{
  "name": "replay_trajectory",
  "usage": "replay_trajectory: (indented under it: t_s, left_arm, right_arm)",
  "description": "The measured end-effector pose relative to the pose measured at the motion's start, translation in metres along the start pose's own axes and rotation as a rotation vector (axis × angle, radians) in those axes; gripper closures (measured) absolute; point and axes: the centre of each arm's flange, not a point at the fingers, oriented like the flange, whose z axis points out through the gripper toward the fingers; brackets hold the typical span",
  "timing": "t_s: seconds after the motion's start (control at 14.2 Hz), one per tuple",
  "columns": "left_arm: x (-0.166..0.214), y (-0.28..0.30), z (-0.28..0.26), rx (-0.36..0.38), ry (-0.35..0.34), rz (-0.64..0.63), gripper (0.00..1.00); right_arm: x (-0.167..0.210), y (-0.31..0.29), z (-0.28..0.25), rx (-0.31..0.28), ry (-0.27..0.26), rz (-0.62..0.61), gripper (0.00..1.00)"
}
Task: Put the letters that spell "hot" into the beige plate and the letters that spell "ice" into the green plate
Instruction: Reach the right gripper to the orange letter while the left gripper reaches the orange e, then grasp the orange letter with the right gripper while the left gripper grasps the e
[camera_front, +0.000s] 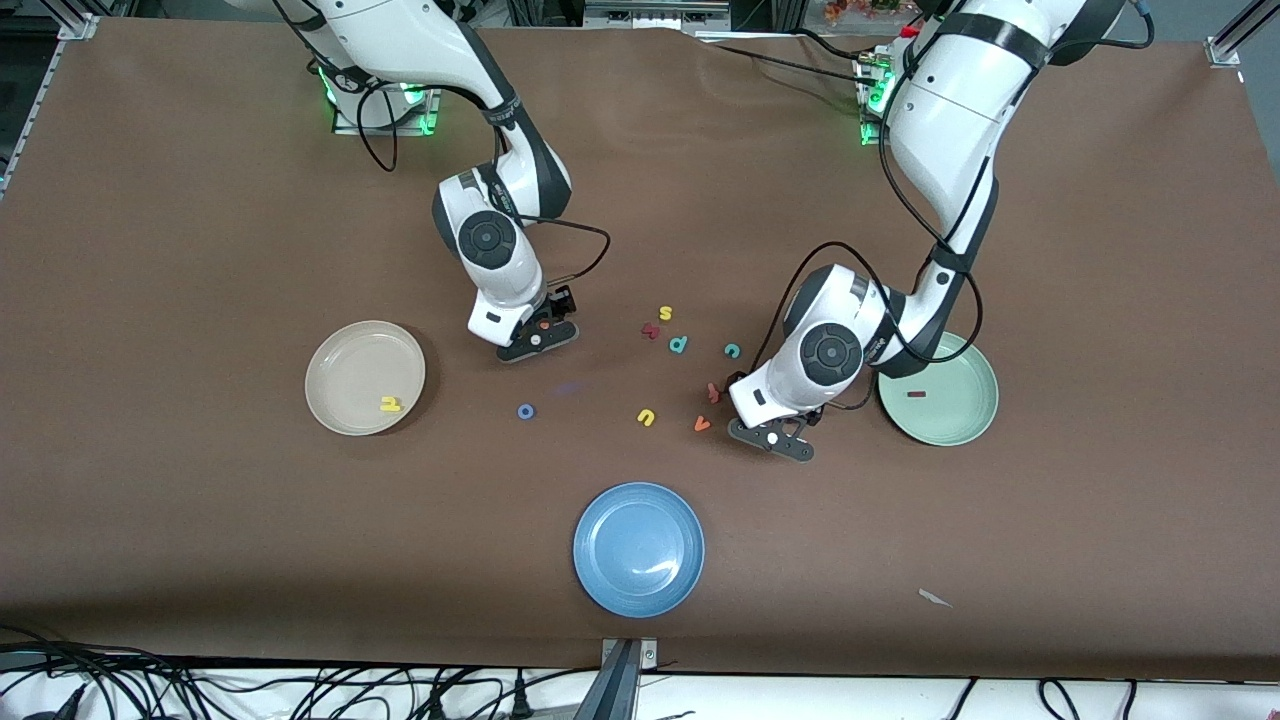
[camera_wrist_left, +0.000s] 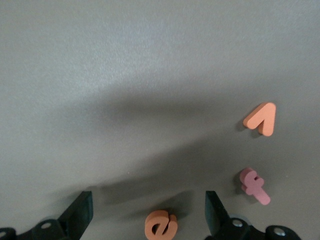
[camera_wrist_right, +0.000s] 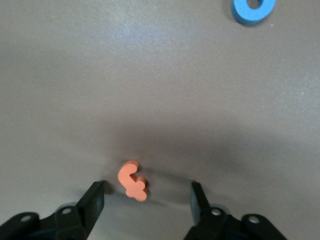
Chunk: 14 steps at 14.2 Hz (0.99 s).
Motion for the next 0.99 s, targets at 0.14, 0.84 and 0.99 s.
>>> replay_trajectory:
  t_s: [0.14,0.84,0.99]
  left_arm:
    - [-0.0045,-0.0002,0.0040,0.004,-0.037,0.000,0.01]
    - [-0.0101,0.0056,0.0023,0.005,-0.058,0.009,0.56]
    - [-0.0102,0.0080,-0.0015,0.005,-0.056,0.012,0.68]
  right_arm:
    - [-0.0001,-0.0047,0.0024,-0.002,0.012,-0.009,0.26]
    - [0.0023,-0.0111,-0.0028,0.002,0.030,-0.023,0.65]
    - [0.0026,-0.0112,-0.0030,0.002,0.031,-0.023,0.69]
